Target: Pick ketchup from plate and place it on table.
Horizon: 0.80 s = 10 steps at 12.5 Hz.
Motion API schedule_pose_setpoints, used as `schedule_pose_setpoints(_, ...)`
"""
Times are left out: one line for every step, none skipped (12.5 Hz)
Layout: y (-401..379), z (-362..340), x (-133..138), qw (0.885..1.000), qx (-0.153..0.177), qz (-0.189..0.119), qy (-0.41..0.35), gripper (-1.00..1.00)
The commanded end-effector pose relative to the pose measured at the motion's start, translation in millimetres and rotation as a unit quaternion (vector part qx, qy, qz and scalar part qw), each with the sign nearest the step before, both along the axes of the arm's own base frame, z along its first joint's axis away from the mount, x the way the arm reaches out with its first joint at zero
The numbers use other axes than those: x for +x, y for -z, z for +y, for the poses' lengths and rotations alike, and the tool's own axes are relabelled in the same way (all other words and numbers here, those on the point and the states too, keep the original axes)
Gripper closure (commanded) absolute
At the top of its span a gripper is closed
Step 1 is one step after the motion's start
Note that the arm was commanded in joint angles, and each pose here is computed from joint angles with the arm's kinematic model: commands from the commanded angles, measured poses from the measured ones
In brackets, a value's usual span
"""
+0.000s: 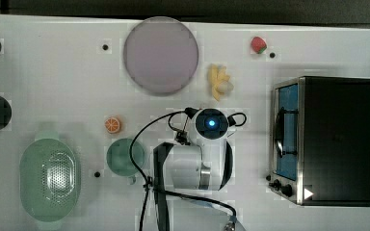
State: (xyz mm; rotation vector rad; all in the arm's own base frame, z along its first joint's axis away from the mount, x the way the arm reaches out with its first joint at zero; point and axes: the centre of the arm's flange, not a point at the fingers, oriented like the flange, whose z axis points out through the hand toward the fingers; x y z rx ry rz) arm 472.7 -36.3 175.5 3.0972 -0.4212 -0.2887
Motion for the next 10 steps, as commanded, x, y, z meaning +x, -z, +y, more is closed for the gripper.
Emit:
schedule_pose_setpoints(-72.5, 5.4, 33.0, 0.996, -0.009, -0.083, -0.013, -1.00)
schedule_pose_setpoints(-93.6, 5.2, 38.1, 0.995, -0.014, -0.102, -0.005, -1.00)
schedule_pose_setpoints(-119.7, 4.8, 43.2, 0.992, -0.019, -0.123, 0.009, -1.00)
schedule_pose_setpoints(-148.9, 4.1, 47.5, 0.989, -0.024, -0.144, 0.031, -1.00)
schedule_pose_setpoints(-179.3, 3.3, 50.5, 0.985, -0.029, -0.159, 0.065, -1.00)
schedule_pose_setpoints(-207.6, 3.0, 50.9, 0.980, -0.033, -0.162, 0.108, -1.00)
schedule_pose_setpoints(-232.9, 3.3, 48.6, 0.976, -0.038, -0.151, 0.150, -1.00)
schedule_pose_setpoints(-258.6, 4.2, 46.0, 0.972, -0.044, -0.137, 0.188, -1.00)
schedule_pose_setpoints(-283.8, 5.3, 42.4, 0.968, -0.051, -0.121, 0.212, -1.00)
schedule_pose_setpoints(-309.8, 6.7, 39.0, 0.968, -0.056, -0.106, 0.222, -1.00)
